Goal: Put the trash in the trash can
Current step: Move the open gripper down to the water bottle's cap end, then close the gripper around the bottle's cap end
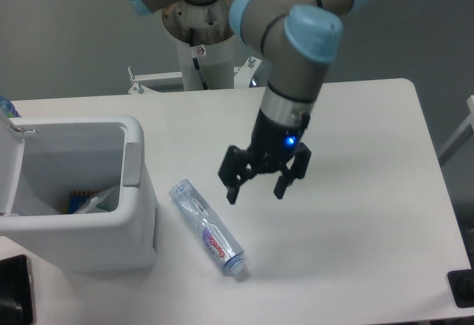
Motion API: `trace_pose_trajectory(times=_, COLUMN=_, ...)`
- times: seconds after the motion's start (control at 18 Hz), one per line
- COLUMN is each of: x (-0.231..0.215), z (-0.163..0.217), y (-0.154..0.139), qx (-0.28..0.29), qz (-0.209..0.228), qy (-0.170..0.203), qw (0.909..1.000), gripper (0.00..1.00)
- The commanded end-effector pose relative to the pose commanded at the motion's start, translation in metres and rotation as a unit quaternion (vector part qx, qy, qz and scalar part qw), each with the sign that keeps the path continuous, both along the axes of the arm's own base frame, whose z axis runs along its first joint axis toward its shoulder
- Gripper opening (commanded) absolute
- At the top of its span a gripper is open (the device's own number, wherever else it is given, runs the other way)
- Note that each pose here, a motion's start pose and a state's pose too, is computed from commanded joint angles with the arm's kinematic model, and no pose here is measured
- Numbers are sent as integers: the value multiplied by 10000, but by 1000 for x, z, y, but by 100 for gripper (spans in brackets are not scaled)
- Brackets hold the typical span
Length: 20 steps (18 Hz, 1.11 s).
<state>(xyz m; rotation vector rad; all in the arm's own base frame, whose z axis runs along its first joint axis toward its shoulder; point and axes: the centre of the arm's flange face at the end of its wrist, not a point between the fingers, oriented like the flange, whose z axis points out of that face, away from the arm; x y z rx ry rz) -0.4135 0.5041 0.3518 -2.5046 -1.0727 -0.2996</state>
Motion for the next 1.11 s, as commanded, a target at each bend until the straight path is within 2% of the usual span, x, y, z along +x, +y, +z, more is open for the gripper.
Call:
trace_pose_trajectory(times=0.22, x=-18, z=-32, y=15, qx=-208, qz=53, qy=-105, qw=9997, gripper=100)
trace_pose_trajectory(times=0.39, x=-14, z=-60, y=33, qx=-448, qz=-8, qy=-52, qw=9990, gripper=100)
trace_pose_trajectory(times=0.61, x=-16, z=-84, y=53, qx=-618, qz=330, qy=96, qw=9975, gripper=100)
trace_pose_trajectory(times=0.83, x=0, z=-112, y=75, qx=-992, qz=500, qy=140, qw=9937, gripper=100)
trace_pose_trajectory(times=1.11, x=26, z=-131, y=93, qx=-1209, qz=400, qy=141, qw=9918, gripper=100)
